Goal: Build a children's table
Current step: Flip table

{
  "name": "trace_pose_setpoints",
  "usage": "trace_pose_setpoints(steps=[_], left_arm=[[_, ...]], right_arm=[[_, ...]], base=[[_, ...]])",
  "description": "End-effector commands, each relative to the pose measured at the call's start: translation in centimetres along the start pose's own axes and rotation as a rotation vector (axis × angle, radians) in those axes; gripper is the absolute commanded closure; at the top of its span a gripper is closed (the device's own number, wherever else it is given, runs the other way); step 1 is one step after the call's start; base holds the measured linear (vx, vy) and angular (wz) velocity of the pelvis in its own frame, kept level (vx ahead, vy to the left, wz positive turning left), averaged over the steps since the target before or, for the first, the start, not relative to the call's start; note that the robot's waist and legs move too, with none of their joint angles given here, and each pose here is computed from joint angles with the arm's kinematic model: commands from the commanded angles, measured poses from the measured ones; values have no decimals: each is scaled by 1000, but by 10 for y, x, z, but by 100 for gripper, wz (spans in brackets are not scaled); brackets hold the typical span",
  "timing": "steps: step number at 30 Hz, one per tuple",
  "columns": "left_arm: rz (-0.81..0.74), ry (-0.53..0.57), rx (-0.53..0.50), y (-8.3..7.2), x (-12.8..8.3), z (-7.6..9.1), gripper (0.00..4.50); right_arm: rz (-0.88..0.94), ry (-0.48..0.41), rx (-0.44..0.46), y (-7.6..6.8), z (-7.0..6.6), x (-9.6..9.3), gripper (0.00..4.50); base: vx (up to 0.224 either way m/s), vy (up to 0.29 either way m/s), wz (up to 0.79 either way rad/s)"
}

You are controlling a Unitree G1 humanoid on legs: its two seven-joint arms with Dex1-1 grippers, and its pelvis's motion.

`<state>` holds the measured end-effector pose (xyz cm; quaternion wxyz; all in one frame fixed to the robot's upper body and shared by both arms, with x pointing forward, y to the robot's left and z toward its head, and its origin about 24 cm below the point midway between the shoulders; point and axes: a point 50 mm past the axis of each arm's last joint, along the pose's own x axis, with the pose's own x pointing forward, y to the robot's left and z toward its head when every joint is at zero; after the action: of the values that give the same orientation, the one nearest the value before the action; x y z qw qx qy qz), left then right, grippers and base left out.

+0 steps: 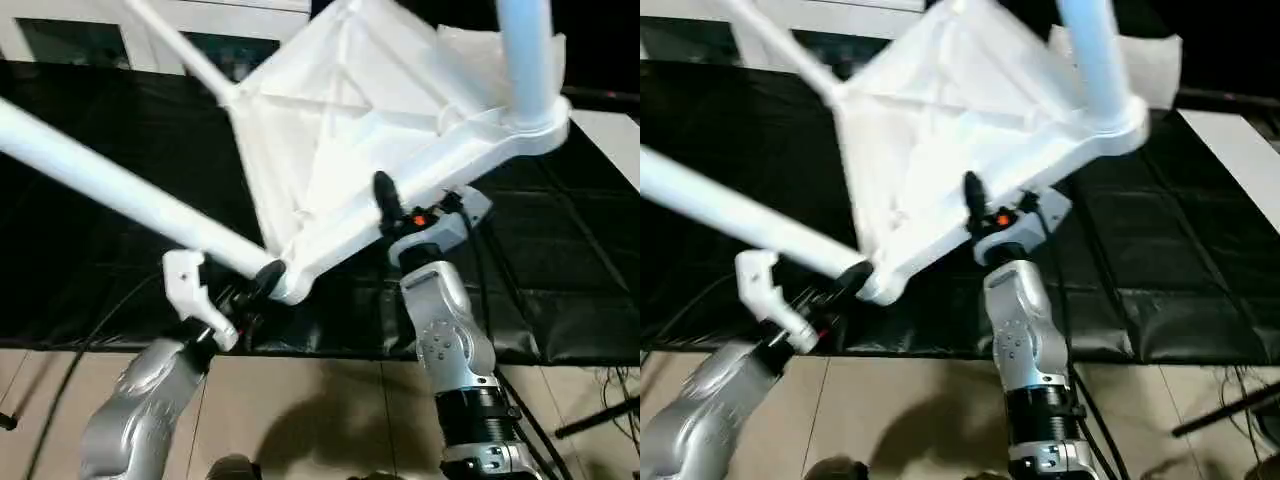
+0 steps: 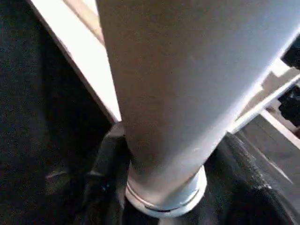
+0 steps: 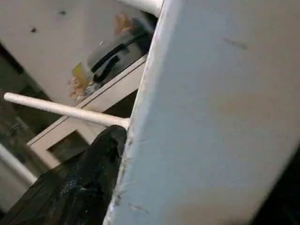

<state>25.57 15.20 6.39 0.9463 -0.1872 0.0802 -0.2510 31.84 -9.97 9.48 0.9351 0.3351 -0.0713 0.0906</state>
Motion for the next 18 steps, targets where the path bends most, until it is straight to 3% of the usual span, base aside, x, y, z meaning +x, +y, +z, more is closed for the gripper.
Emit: trace_pose_setpoints(steps=[1,5,10,18], left_arm=[[88,-35,90,23,-11,22,168],[116,-16,83,31,-6,23,168],[-52,-7,92,33,2,27,168],[-149,45,157,42,-3,35,168]], right_arm=[[-12,-236,-135,-6,35,-15,230],[5,-268,-208,-3,37,-19,230],[-20,-276,-196,-7,35,-22,230],[-30,-286,-197,-6,35,-20,230]], base=[[0,0,0],[0,0,0],[0,0,0],[0,0,0]])
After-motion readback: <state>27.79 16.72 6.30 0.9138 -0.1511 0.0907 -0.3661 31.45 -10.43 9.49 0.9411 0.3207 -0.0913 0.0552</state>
